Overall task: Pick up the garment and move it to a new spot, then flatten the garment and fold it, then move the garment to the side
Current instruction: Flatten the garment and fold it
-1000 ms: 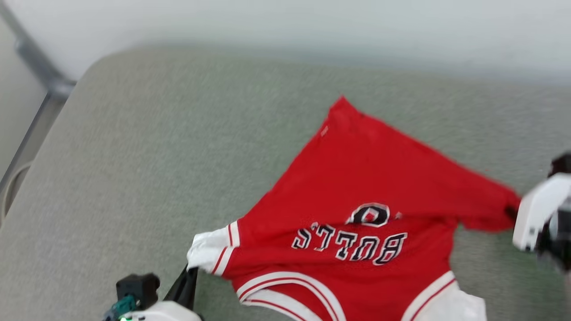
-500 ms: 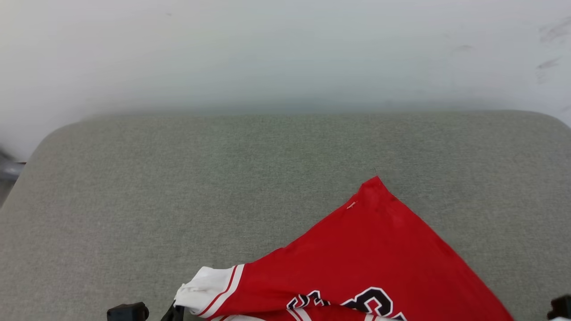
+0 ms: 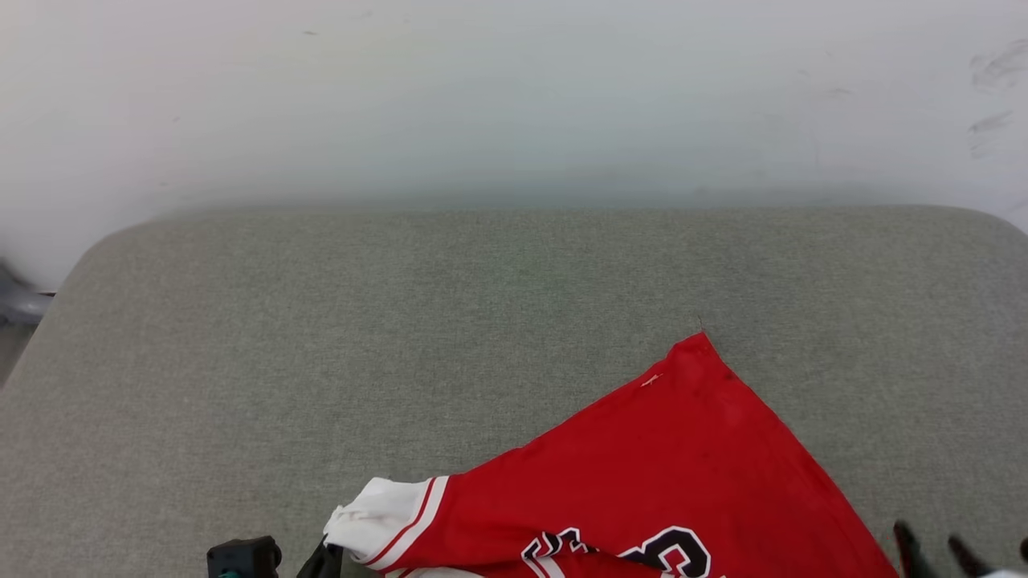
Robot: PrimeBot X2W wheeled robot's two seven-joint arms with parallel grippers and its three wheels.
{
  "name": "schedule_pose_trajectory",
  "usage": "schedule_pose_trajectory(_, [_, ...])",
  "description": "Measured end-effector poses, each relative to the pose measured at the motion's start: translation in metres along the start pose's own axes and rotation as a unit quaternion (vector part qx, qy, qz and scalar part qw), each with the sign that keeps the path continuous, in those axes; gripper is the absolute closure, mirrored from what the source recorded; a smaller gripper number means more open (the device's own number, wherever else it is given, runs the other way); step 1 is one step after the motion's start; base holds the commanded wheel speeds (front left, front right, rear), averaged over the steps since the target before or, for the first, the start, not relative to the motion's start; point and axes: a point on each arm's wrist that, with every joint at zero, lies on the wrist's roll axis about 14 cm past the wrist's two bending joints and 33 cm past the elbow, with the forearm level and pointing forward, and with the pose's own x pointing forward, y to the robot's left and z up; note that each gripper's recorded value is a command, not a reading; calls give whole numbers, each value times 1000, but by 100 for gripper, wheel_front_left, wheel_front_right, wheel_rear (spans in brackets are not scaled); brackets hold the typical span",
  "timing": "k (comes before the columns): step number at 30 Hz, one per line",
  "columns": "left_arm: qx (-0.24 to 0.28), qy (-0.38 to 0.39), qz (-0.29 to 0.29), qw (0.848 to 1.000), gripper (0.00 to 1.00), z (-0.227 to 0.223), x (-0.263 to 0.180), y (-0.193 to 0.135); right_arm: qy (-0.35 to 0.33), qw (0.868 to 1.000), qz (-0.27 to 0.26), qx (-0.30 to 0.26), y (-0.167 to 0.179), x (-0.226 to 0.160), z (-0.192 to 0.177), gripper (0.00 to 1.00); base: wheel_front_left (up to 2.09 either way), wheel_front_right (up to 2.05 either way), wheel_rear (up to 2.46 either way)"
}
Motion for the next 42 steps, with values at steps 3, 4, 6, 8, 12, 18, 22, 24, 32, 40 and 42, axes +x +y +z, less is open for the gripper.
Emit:
schedule_pose_trajectory(3, [2,-12,-5,1000,100,8,5,-3,-103,994,27,-20,20,21,50,0,0,0,0])
schedule_pose_trajectory(4, [2,-14,-7,1000,100,10,7,-4,-103,994,34,-27,25,28,54,0,0,0,0])
schedule_pose_trajectory(6, [3,-18,-12,1000,100,16,14,-6,-107,992,49,-38,36,44,65,0,0,0,0])
schedule_pose_trajectory(8, [5,-25,-15,1000,100,23,22,-8,-95,991,68,-58,50,64,74,0,0,0,0])
schedule_pose_trajectory(12, [6,-27,-21,999,100,28,36,-11,-13,989,106,-106,80,103,73,0,0,0,0])
schedule_pose_trajectory(18, [7,-35,-24,999,100,35,54,-13,119,966,146,-179,119,144,67,0,0,0,0])
schedule_pose_trajectory(22, [6,-38,-24,999,100,37,65,-12,178,947,164,-211,139,165,56,0,0,0,0])
schedule_pose_trajectory(24, [6,-39,-22,999,100,37,69,-11,201,938,169,-224,146,175,48,0,0,0,0])
schedule_pose_trajectory(32, [5,-25,-3,1000,100,25,79,2,326,896,171,-248,150,197,-6,62,0,0,0])
schedule_pose_trajectory(40, [1,-31,4,1000,100,29,74,6,315,901,181,-238,156,187,-1,100,0,0,0])
schedule_pose_trajectory(42, [4,-36,9,999,100,32,71,9,292,910,185,-229,160,184,9,100,0,0,0])
